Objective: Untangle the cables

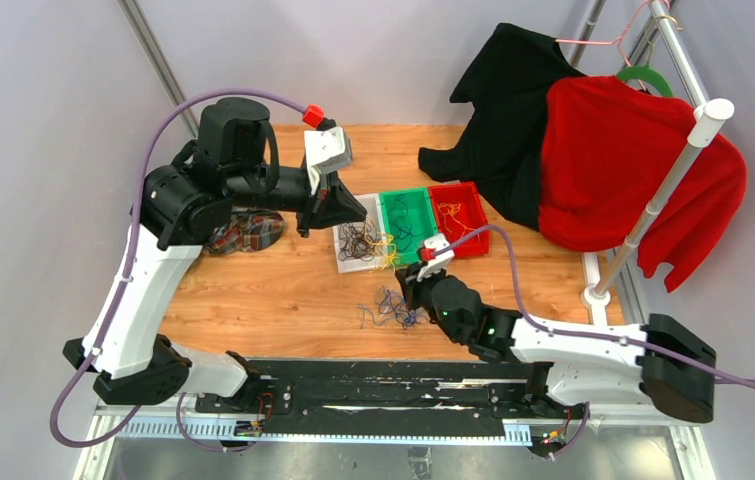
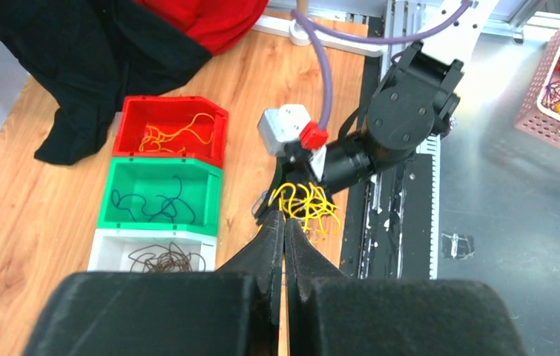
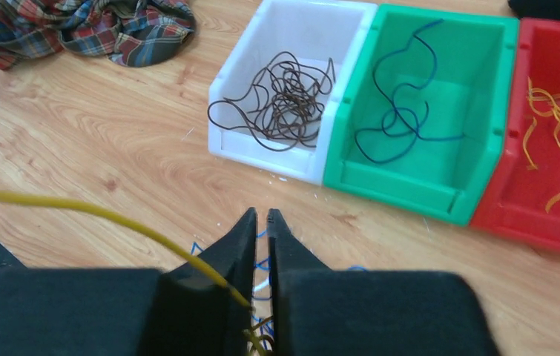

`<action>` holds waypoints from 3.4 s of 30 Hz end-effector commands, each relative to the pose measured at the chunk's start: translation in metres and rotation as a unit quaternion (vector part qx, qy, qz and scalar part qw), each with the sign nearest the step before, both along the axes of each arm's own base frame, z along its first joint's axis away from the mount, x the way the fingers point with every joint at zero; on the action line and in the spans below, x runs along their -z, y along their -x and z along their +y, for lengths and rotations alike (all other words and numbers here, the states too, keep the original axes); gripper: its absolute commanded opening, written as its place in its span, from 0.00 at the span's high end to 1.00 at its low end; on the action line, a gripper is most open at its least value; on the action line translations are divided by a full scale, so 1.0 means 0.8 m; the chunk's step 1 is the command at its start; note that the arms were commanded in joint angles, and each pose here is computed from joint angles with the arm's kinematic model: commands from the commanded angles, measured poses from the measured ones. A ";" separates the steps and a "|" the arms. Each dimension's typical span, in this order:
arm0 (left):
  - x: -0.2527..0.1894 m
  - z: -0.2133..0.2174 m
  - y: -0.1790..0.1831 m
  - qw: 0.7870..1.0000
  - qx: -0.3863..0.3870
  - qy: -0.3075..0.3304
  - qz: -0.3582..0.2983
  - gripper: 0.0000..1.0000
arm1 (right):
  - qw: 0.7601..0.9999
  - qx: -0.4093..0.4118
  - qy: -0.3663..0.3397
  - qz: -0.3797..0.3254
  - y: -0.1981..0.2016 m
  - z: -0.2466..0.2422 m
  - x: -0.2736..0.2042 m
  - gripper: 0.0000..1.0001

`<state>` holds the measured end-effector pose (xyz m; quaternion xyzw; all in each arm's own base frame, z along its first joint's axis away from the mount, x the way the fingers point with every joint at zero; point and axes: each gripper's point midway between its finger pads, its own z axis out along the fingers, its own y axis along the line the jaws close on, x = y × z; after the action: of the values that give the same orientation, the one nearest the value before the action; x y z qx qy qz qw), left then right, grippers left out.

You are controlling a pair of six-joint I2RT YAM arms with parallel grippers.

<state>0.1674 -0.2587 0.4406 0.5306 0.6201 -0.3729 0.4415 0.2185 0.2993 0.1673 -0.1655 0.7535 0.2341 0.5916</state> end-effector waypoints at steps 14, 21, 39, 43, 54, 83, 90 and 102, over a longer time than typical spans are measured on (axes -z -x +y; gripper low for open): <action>0.049 0.004 -0.008 0.999 -0.006 -0.043 0.001 1.00 | 0.967 -0.229 -0.045 -0.106 0.087 0.011 -0.230 0.37; 0.052 0.003 -0.010 0.999 -0.010 -0.048 0.003 1.00 | 0.940 -0.310 -0.072 -0.127 0.110 0.053 -0.281 0.42; 0.035 -0.003 0.007 0.999 0.000 -0.022 0.036 1.00 | 0.976 -0.147 0.001 -0.163 0.018 0.060 -0.236 0.52; 0.028 -0.004 0.009 0.999 0.000 -0.016 0.037 1.00 | 0.974 -0.159 0.008 -0.158 0.016 0.078 -0.223 0.61; -0.033 0.011 -0.017 0.996 -0.054 0.006 -0.064 1.00 | 0.989 -0.128 0.036 -0.063 0.016 0.056 -0.083 0.85; -0.189 0.086 -0.156 0.876 -0.339 0.037 -0.341 1.00 | 0.996 0.039 0.050 0.056 0.036 -0.098 0.101 0.86; -0.197 0.087 -0.187 0.854 -0.383 0.032 -0.349 1.00 | 0.993 0.097 0.034 0.053 0.031 -0.134 0.090 0.84; -0.342 0.189 -0.218 0.658 -0.517 0.035 -0.547 0.99 | 0.984 0.155 0.024 0.084 0.035 -0.167 0.108 0.82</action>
<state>0.3592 -0.1403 0.6677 0.2708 0.4805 0.1953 0.8109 0.1864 0.1802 0.0831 -0.0781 0.8125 0.1675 0.5529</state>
